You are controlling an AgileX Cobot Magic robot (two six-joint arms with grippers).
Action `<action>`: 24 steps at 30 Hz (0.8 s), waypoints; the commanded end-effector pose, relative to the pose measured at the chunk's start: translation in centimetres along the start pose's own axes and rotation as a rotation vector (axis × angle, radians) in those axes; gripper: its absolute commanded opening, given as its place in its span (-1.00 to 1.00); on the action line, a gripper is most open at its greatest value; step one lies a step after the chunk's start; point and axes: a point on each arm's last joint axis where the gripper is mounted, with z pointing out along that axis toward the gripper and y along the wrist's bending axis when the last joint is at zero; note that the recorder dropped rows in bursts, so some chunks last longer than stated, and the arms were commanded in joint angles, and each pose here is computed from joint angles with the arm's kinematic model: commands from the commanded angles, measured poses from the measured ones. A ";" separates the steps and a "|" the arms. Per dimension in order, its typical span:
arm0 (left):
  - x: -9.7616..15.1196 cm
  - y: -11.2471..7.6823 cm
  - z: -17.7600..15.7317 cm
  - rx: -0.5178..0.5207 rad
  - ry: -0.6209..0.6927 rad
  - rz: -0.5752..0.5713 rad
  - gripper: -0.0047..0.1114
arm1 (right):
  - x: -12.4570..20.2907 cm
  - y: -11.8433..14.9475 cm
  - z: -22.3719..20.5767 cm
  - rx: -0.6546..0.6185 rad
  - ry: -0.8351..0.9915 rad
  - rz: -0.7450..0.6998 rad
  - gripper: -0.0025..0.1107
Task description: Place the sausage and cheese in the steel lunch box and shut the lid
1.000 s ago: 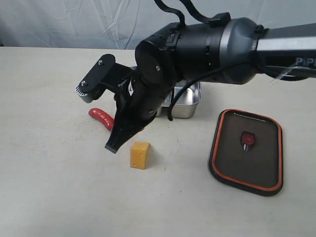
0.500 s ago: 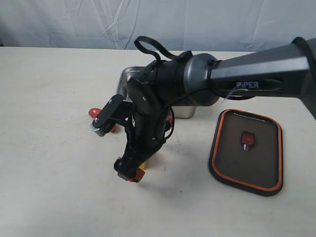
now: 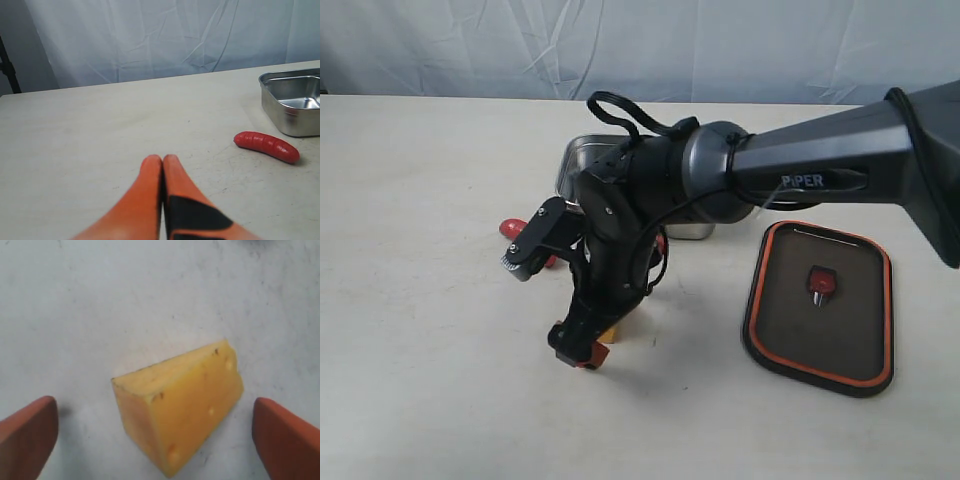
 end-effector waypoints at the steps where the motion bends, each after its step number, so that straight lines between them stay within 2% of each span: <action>1: -0.1 0.0 0.0 -0.001 -0.018 -0.007 -0.92 | -0.2 -0.1 -0.1 0.016 -0.023 -0.024 0.88; 3: -0.1 0.0 0.0 -0.001 -0.018 -0.007 -0.92 | -0.2 -0.1 -0.1 0.015 -0.020 -0.024 0.85; 5: -0.1 0.0 0.0 -0.001 -0.018 -0.007 -0.92 | -0.1 -0.1 -0.1 0.010 -0.013 -0.021 0.51; 6: -0.1 0.0 0.0 -0.001 -0.018 -0.007 -0.92 | 0.0 -0.1 -0.1 0.009 -0.006 -0.021 0.13; 7: -0.1 0.0 0.0 -0.001 -0.018 -0.007 -0.92 | 0.0 0.0 -0.1 0.006 -0.002 -0.019 -0.12; 8: -0.1 0.0 0.0 -0.001 -0.018 -0.007 -0.92 | 0.1 0.0 -0.1 0.004 0.002 -0.018 -0.72; 9: -0.1 0.0 0.0 -0.001 -0.018 -0.007 -0.92 | 0.0 0.0 -0.1 0.001 0.001 -0.015 -0.96; 24: -0.1 0.0 0.0 -0.001 -0.018 -0.007 -0.92 | -0.5 0.0 -3.2 0.004 -0.086 0.027 -0.97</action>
